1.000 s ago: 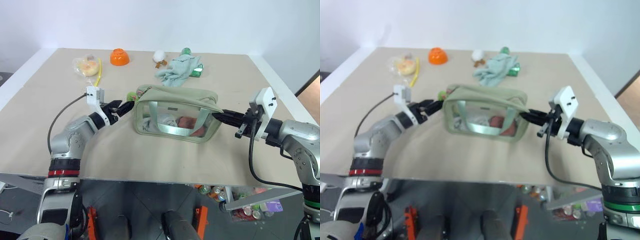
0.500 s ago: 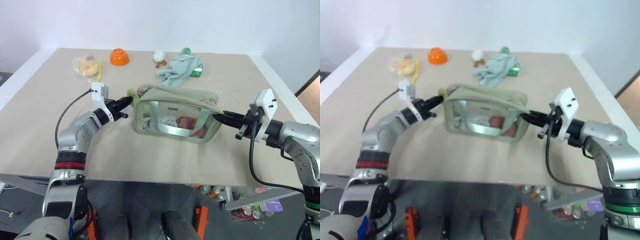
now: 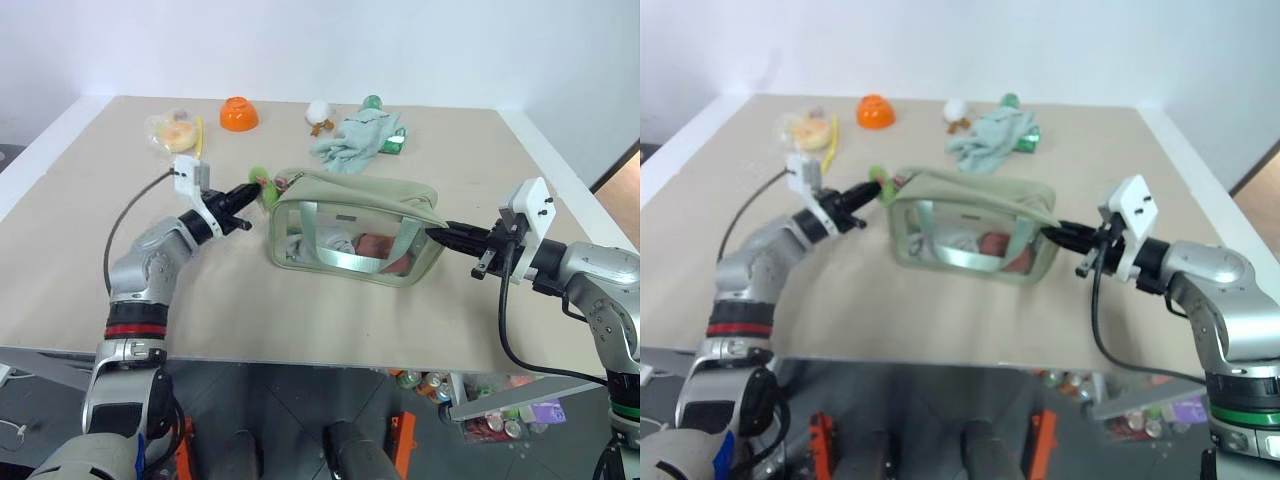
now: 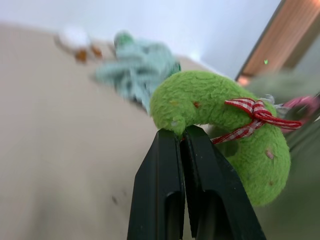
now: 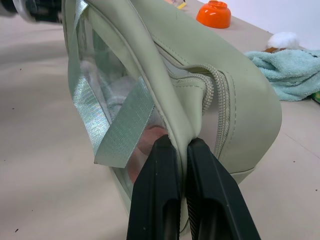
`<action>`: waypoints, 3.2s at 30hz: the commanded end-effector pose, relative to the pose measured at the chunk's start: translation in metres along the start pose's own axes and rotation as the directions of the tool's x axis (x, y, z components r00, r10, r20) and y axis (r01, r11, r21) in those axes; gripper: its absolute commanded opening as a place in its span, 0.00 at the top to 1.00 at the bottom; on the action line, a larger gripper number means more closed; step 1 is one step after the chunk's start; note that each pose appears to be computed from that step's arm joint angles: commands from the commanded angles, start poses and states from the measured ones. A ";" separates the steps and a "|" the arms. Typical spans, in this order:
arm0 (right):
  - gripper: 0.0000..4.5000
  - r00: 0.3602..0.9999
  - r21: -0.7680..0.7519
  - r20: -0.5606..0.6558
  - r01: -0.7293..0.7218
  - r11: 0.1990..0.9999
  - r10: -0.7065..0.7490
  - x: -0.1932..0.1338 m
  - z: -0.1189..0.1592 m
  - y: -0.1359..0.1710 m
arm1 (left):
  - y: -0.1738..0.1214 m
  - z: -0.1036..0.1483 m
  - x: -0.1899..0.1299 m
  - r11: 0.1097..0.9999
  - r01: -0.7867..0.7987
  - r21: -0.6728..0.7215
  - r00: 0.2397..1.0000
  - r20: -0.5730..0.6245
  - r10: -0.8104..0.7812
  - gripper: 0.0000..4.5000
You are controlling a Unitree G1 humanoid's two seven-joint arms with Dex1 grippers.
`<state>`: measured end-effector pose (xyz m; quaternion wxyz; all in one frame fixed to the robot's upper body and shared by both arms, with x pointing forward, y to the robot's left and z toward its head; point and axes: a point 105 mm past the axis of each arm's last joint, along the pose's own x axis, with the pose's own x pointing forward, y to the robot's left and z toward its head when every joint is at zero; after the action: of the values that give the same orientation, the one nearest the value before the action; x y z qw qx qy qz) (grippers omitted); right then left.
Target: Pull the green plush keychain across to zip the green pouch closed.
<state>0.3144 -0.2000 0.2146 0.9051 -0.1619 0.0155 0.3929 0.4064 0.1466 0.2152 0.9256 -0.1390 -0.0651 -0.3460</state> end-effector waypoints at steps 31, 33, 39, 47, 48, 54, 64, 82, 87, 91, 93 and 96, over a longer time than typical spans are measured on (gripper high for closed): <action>1.00 0.998 -0.045 0.034 0.051 0.998 -0.050 -0.009 0.012 0.000 | -0.123 0.023 0.064 0.691 0.559 0.458 0.829 -0.278 -0.486 0.84; 1.00 0.998 -0.047 0.035 0.046 0.998 -0.044 -0.008 0.012 0.000 | -0.123 0.028 0.064 0.700 0.547 0.459 0.836 -0.252 -0.487 0.70; 1.00 0.999 -0.051 0.034 0.030 0.998 -0.028 -0.005 0.013 -0.001 | -0.121 0.040 0.053 0.679 0.548 0.488 0.834 -0.256 -0.489 0.24; 1.00 0.999 -0.058 0.031 0.016 0.998 -0.014 -0.004 0.013 -0.005 | -0.097 0.057 0.013 0.691 0.469 0.550 0.883 -0.284 -0.373 0.01; 1.00 0.999 -0.059 0.031 0.014 0.998 -0.013 -0.004 0.013 -0.005 | -0.092 0.059 0.006 0.706 0.443 0.553 0.897 -0.274 -0.348 0.01; 1.00 1.000 -0.060 0.029 0.001 0.998 0.001 -0.002 0.012 -0.004 | -0.071 0.043 -0.022 0.838 0.317 0.444 0.946 -0.216 -0.243 0.01; 1.00 1.000 -0.061 0.025 -0.012 0.998 0.013 0.000 0.013 -0.004 | -0.075 0.011 -0.018 0.895 0.321 0.311 0.942 -0.203 -0.267 0.01; 1.00 0.999 0.013 0.036 -0.025 1.000 0.024 -0.007 0.016 0.001 | -0.070 -0.001 -0.005 0.886 0.335 0.321 0.935 -0.226 -0.272 0.80; 0.92 0.998 0.051 0.061 -0.037 0.998 0.034 -0.007 0.022 0.002 | -0.073 0.000 -0.005 0.885 0.343 0.314 0.933 -0.227 -0.281 0.81; 0.61 0.996 0.086 0.072 -0.055 0.995 0.049 -0.009 0.026 0.003 | -0.073 -0.002 -0.006 0.883 0.346 0.318 0.930 -0.239 -0.279 0.81; 0.46 0.994 0.089 0.109 -0.021 0.996 0.011 -0.013 0.037 -0.006 | -0.072 -0.004 -0.007 0.883 0.345 0.318 0.930 -0.245 -0.275 0.81; 0.23 0.977 0.066 0.209 0.024 0.998 -0.038 -0.019 0.076 -0.023 | -0.074 -0.006 -0.008 0.885 0.346 0.311 0.928 -0.249 -0.276 0.81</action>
<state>0.3168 -0.1995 0.2556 0.9104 -0.0785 -0.0086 0.4062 0.3577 0.1001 0.2123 0.8749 0.0609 -0.0368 -0.4790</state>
